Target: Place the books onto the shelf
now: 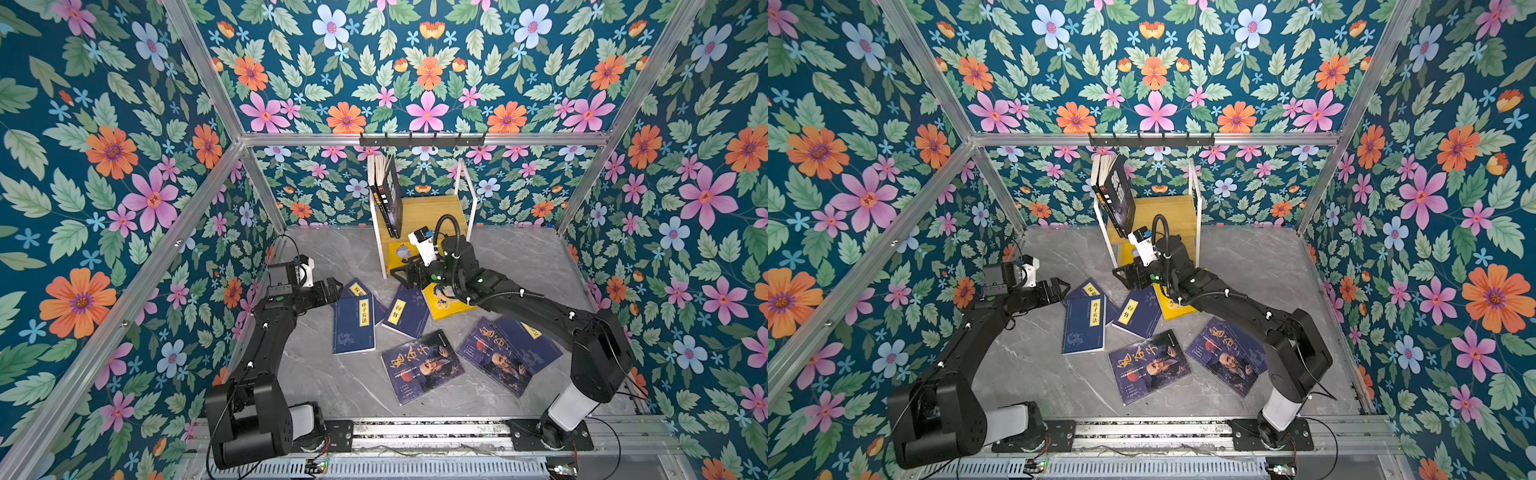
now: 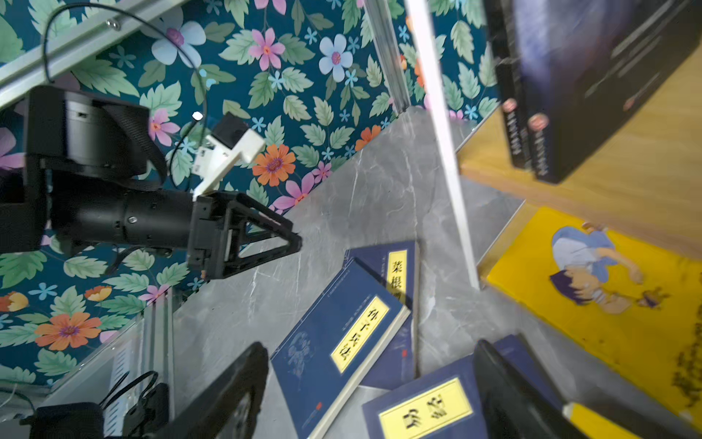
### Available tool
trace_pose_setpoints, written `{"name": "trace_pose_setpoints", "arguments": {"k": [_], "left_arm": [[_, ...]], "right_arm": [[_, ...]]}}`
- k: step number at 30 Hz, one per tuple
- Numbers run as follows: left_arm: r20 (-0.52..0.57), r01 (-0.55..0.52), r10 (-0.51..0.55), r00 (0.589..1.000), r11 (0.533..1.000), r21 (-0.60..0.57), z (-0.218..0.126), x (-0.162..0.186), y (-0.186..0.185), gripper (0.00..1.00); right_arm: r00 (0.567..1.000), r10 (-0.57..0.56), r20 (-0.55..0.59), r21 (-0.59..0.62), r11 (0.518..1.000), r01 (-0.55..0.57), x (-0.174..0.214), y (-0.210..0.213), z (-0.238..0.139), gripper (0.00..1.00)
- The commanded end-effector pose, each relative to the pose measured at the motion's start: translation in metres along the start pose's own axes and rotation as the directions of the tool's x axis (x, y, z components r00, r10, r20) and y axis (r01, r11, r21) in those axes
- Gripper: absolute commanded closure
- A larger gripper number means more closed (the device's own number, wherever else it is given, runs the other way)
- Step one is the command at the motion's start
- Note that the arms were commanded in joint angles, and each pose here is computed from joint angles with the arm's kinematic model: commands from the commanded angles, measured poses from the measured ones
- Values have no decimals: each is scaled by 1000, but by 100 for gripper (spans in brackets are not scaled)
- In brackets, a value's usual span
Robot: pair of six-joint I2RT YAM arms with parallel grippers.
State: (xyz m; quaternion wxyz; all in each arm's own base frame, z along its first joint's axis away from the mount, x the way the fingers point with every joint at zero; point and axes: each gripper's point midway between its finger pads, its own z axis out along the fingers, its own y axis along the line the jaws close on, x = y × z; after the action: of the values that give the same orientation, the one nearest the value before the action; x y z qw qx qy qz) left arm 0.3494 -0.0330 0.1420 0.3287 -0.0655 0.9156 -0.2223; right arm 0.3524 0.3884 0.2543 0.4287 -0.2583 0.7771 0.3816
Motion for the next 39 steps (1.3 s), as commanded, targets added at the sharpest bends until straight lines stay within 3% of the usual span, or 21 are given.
{"name": "trace_pose_setpoints", "arguments": {"k": [1,9,17,20,30,39], "left_arm": [[-39,65,-64,997,997,40,9,13,-1,0],[-120,196,-189,975,979,54,36,48,11,3],[-171,242,-236,957,970,15,55,61,26,5],[-176,256,-250,952,967,14,60,61,28,5],[-202,285,-275,940,958,23,68,63,29,7],[-221,314,-298,928,949,40,72,64,25,10]], "right_arm": [[990,138,2,109,984,-138,17,-2,9,16],[954,273,-123,150,956,-254,74,21,53,22],[896,383,-225,189,919,-346,125,18,92,59],[875,410,-259,180,910,-373,140,18,104,67],[831,453,-324,296,882,-366,177,-2,117,66],[806,476,-352,350,865,-358,205,-17,125,76]]}}
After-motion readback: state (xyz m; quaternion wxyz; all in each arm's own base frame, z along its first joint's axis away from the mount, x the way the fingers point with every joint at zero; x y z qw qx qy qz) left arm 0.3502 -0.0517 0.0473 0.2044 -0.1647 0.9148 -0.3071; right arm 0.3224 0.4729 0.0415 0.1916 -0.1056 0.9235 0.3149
